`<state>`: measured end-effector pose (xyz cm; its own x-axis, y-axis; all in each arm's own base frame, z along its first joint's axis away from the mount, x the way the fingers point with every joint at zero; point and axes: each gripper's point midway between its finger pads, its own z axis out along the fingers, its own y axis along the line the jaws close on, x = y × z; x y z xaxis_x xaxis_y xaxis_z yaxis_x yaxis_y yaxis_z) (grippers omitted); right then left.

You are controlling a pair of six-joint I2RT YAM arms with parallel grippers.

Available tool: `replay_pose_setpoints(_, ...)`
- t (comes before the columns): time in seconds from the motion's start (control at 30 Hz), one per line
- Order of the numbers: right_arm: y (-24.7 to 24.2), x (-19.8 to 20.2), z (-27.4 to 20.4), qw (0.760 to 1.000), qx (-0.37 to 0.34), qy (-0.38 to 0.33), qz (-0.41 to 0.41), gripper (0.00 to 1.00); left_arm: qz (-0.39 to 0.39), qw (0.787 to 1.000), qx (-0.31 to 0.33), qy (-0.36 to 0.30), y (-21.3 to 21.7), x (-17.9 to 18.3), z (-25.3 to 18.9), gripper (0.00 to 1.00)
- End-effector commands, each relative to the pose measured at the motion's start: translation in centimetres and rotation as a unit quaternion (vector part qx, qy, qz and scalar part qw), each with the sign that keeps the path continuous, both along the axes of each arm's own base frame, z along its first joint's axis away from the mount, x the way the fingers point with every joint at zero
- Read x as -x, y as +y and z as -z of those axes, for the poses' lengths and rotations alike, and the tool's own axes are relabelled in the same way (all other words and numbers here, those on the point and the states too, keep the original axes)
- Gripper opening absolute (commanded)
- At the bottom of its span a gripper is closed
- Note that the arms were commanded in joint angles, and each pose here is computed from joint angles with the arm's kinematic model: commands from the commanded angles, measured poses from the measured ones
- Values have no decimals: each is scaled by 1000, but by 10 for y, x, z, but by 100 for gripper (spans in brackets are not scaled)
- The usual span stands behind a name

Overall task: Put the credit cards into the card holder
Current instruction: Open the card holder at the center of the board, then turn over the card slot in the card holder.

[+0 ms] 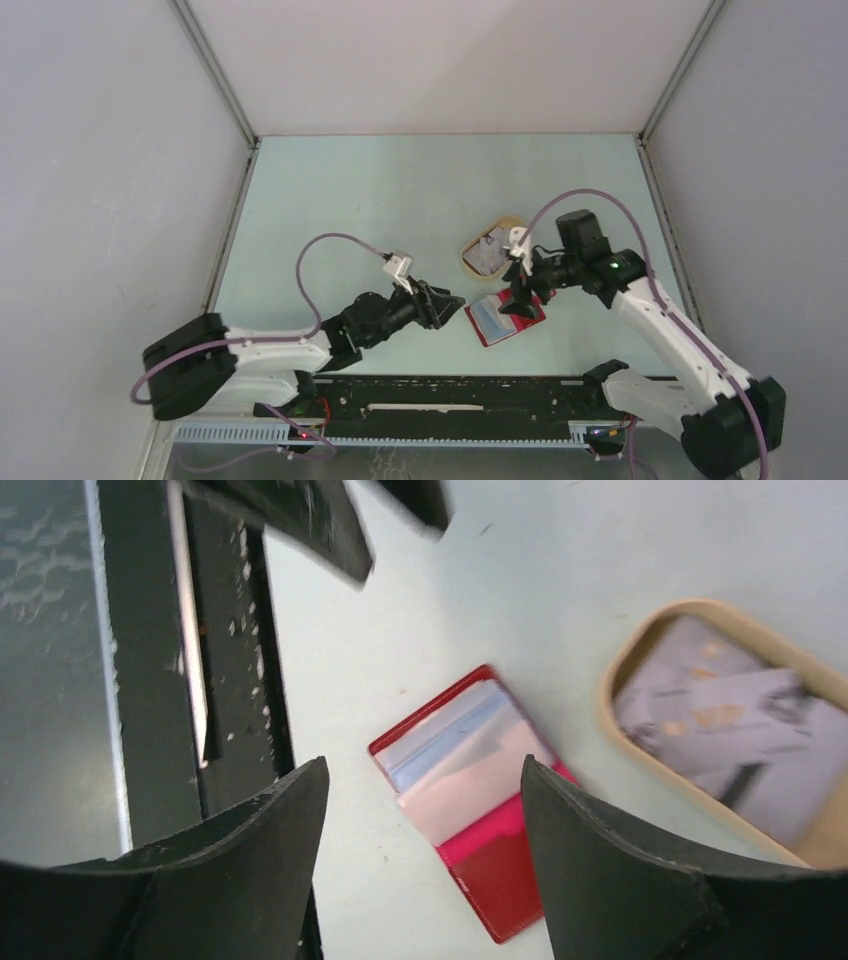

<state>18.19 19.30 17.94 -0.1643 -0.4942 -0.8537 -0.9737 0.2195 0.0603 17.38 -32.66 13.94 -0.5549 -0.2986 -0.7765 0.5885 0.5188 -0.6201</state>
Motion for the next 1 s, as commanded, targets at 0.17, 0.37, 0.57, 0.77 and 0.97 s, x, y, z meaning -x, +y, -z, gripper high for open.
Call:
replay_pose_setpoints(0.17, 28, 59, 47, 979, 74, -34, -188, 66, -103, 988, -16, -110, 66, -15, -31, 92)
replay_pose_setpoints(0.37, 32, 57, 103, 955, 207, -35, -207, 45, -96, 990, -21, -103, 75, -9, -24, 100)
replay_pose_setpoints(0.57, 33, 47, 126, 944, 263, -46, -193, 41, -127, 988, -31, -78, 86, -14, -5, 100)
replay_pose_setpoints(0.77, 28, 33, 134, 939, 297, -59, -164, 48, -136, 988, -35, -67, 90, -14, 4, 100)
replay_pose_setpoints(0.97, 23, 26, 140, 936, 318, -54, -144, 51, -133, 989, -41, -57, 87, -14, 11, 100)
